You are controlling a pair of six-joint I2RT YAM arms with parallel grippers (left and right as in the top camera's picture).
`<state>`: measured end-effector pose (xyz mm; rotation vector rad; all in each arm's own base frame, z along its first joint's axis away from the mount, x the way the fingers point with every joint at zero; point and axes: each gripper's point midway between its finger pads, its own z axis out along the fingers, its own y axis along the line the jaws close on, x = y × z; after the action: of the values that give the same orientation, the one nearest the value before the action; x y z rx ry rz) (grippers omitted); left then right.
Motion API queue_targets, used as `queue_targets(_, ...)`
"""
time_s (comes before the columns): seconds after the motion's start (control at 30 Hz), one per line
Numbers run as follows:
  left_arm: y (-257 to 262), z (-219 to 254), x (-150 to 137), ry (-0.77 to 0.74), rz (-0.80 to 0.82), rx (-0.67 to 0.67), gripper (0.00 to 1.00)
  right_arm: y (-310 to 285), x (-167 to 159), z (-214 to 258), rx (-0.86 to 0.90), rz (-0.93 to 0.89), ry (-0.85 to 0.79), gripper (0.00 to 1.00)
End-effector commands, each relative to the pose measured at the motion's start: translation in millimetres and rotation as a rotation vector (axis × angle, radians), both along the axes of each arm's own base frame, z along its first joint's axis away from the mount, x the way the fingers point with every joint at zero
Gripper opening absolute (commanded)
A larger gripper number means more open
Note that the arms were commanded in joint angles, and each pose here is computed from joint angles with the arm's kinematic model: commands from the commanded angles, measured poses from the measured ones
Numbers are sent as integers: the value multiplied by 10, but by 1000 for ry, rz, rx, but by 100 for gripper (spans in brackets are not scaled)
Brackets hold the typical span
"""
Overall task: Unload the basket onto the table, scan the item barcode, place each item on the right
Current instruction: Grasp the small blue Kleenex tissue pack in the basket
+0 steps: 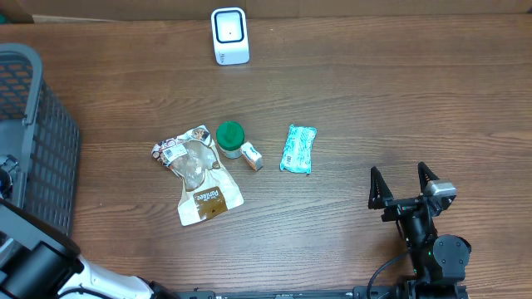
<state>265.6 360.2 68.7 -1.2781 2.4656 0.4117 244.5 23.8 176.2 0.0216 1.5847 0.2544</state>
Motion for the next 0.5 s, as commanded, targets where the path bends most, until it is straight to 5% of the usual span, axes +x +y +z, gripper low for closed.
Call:
queue_targets(0.0,70,-233,63,31,-58,11,71,7,1,-24,0,2,-2,100)
queue_targets(0.23,92,-484,79,60,-84,-7,63,7,1,-24,0,2,-2,100)
queue_targets(0.33,69,-521,59,70,-81,-21,24,7,1,-24,0,1,-2,100)
queue_targets(0.47,73,-481,76,67,-83,-18,4,7,1,-24,0,2,-2,100)
